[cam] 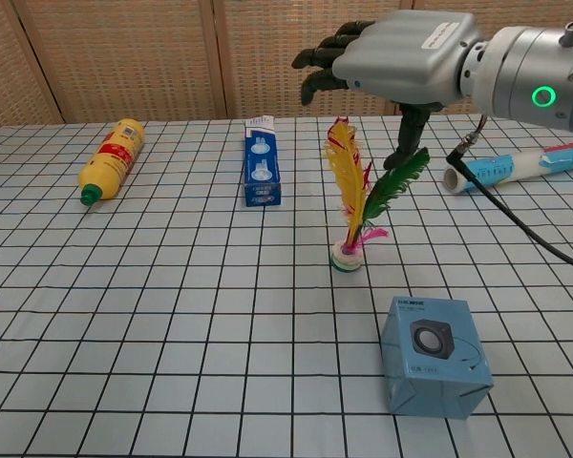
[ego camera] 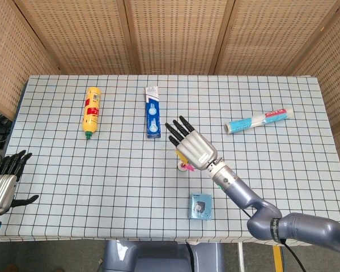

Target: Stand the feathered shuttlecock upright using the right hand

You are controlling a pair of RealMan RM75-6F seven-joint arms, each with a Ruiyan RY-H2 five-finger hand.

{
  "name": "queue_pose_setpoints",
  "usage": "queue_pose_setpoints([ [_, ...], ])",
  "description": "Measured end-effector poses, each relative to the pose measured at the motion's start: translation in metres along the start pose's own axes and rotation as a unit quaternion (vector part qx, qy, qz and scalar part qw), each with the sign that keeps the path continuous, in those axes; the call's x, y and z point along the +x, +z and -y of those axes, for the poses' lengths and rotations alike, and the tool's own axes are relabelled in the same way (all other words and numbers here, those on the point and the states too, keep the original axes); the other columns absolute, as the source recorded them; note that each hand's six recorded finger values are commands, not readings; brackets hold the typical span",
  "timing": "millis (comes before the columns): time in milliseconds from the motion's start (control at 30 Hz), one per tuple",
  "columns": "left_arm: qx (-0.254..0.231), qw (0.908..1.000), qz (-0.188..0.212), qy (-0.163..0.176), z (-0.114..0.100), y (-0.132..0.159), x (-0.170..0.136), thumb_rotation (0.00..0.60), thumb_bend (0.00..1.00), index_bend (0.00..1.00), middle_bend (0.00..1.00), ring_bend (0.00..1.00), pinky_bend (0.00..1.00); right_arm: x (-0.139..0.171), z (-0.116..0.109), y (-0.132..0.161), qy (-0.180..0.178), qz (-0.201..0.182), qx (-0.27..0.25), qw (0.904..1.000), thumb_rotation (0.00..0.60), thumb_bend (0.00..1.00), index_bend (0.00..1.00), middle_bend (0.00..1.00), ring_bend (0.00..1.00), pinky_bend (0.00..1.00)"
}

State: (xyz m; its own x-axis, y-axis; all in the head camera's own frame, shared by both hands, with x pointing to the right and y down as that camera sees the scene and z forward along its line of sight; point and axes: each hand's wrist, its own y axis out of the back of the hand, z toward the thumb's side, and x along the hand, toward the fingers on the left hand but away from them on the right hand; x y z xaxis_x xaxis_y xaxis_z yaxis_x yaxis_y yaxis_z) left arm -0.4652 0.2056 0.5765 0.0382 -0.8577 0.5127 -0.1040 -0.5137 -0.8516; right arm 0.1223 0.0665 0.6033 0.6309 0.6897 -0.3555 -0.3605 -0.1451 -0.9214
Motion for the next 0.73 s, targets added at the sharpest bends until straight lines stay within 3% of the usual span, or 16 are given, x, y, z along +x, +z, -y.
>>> queue_pose_setpoints([
  [200,0.0,0.9999,0.008,0.008,-0.004,0.002,-0.004,0.6,0.0,0.0,0.0,0.0,0.0,0.036,-0.018,-0.047,-0.036,0.053,-0.02,0.9977,0.6,0.0,0.0,0.0,0.0,0.0],
  [333,0.003,0.9999,0.014,0.008,-0.003,0.004,-0.005,0.6,0.0,0.0,0.0,0.0,0.0,0.069,-0.018,-0.08,-0.056,0.099,-0.069,0.9912,0.6,0.0,0.0,0.0,0.0,0.0],
  [433,0.005,0.9997,0.022,0.009,-0.001,0.007,-0.005,0.6,0.0,0.0,0.0,0.0,0.0,0.095,-0.007,-0.101,-0.061,0.135,-0.121,0.9816,0.6,0.0,0.0,0.0,0.0,0.0],
  [567,0.006,0.9993,0.034,0.016,0.0,0.011,-0.005,0.6,0.0,0.0,0.0,0.0,0.0,0.143,0.024,-0.126,-0.045,0.188,-0.186,0.9633,0.6,0.0,0.0,0.0,0.0,0.0],
  [733,0.006,0.9989,0.041,0.023,-0.001,0.012,-0.007,0.6,0.0,0.0,0.0,0.0,0.0,0.202,0.067,-0.14,-0.007,0.24,-0.207,0.9485,0.6,0.0,0.0,0.0,0.0,0.0],
])
